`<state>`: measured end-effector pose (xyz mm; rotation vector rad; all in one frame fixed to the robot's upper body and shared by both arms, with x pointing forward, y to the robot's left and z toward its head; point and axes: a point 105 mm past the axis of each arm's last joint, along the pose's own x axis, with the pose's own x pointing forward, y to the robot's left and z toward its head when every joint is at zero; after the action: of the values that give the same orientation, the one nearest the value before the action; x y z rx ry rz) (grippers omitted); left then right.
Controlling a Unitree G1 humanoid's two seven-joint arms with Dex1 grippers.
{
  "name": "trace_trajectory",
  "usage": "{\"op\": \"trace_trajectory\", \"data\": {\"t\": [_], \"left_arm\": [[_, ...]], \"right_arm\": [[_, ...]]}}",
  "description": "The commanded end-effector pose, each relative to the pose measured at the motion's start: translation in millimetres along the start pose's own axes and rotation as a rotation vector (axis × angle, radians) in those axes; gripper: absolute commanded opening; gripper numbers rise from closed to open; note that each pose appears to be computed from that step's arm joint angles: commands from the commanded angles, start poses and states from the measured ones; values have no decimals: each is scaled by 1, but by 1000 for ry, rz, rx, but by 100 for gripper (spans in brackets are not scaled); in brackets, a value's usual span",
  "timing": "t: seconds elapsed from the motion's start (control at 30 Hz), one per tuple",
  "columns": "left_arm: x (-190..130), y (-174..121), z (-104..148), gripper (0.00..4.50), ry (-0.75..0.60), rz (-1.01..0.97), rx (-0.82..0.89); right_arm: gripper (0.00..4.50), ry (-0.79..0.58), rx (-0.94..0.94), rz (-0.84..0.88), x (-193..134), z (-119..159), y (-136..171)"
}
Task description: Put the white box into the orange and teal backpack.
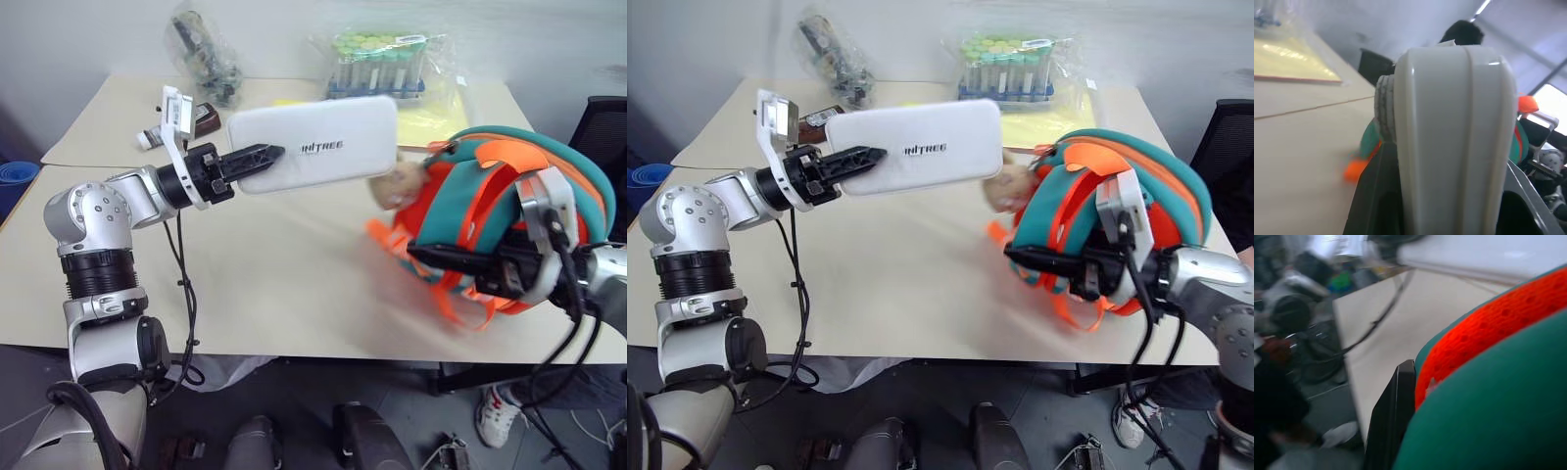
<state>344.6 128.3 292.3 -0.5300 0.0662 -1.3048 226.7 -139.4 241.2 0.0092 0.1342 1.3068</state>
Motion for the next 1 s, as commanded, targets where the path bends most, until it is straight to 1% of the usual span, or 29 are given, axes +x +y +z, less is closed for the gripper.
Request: {"op": "trace_trajectory", "data": {"t": [0.03,0.13,0.27,0.37,0.47,0.57,0.63,0.73,0.87,1.0], "left_arm": [[2,-30,20,124,-36,-129,120],[3,-40,17,124,-15,-179,168],[-2,-44,25,124,-24,-204,215],[-4,-29,20,124,32,-134,314],[-10,-17,19,124,51,-110,333],[-7,-16,11,124,120,-137,398],[0,-10,10,124,130,-118,439],[6,-11,6,124,164,-162,464],[16,-2,-5,124,243,-163,565],[18,-3,-20,124,337,-226,606]], "right_arm": [[1,17,-23,89,-6,7,23],[1,49,2,129,-11,5,33],[1,73,13,88,-16,1,27],[1,76,18,81,-17,0,24],[1,72,18,86,-17,1,25],[1,66,25,85,-18,3,24],[1,70,28,88,-18,3,24],[1,73,31,91,-18,2,25],[1,76,35,85,-20,2,25],[1,73,38,70,-21,2,23]]}}
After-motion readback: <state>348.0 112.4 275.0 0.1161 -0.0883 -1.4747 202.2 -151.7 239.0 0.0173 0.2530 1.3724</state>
